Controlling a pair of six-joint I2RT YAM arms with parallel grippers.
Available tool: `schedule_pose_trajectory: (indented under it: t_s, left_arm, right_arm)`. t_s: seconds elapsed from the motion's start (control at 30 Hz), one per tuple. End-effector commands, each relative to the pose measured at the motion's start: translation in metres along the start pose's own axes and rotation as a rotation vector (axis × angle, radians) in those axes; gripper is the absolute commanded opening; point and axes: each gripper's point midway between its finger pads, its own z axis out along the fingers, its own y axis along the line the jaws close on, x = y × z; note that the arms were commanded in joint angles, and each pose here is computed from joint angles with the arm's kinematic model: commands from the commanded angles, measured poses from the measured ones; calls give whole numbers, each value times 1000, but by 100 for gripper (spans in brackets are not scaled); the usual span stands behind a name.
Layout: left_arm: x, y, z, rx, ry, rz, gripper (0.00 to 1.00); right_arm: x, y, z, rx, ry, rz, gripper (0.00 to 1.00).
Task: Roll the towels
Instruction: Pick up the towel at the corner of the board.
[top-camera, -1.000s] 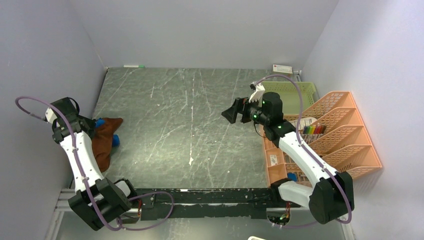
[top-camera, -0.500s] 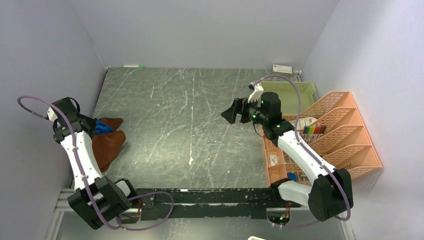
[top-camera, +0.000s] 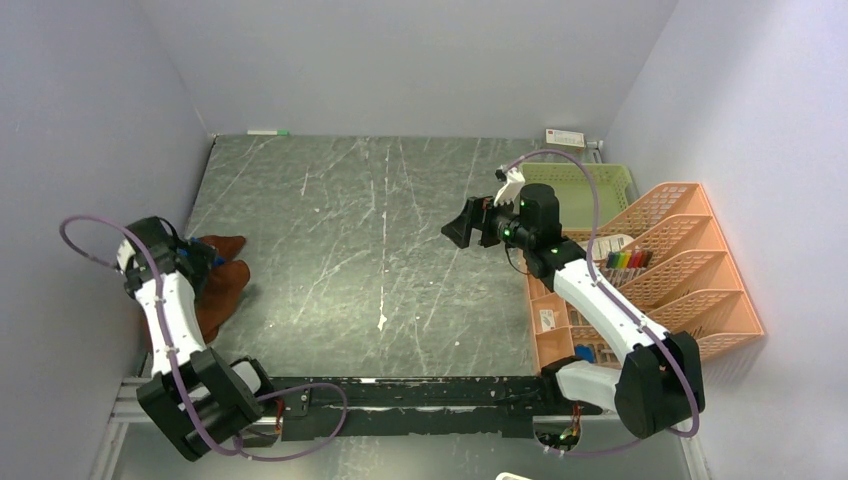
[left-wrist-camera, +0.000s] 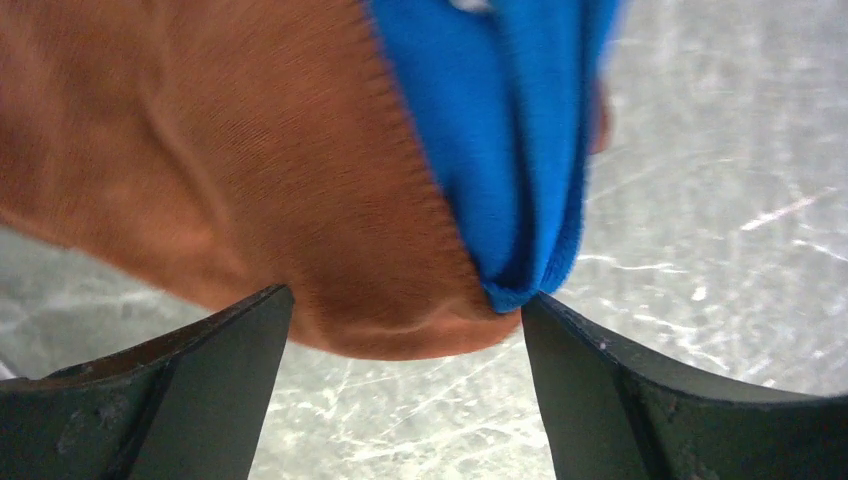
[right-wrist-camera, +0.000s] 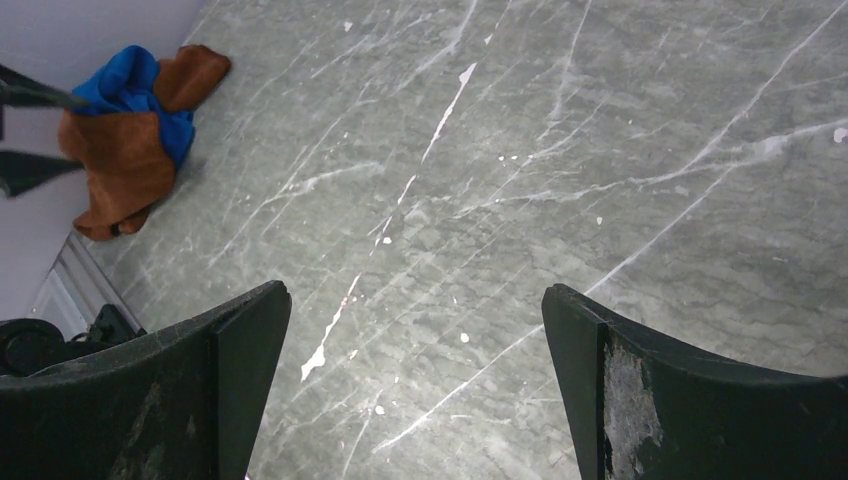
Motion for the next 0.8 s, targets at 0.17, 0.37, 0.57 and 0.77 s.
schedule_pose_trajectory:
  t_s: [0.17, 0.37, 0.57, 0.77]
  left_arm:
    - [43, 41, 19, -108, 54, -119, 87]
    - [42, 42, 21, -109, 44, -128, 32]
    - [10, 21, -11, -53, -25, -97, 33]
    - [-40, -19, -61, 77, -160, -57, 7]
  right_arm:
    - [4, 2, 0, -15, 9, -21, 100]
    - [3, 1, 0, -6, 8, -25, 100]
    - [6, 1, 4, -18, 20, -15, 100]
    - [8, 2, 7, -31, 28, -5, 100]
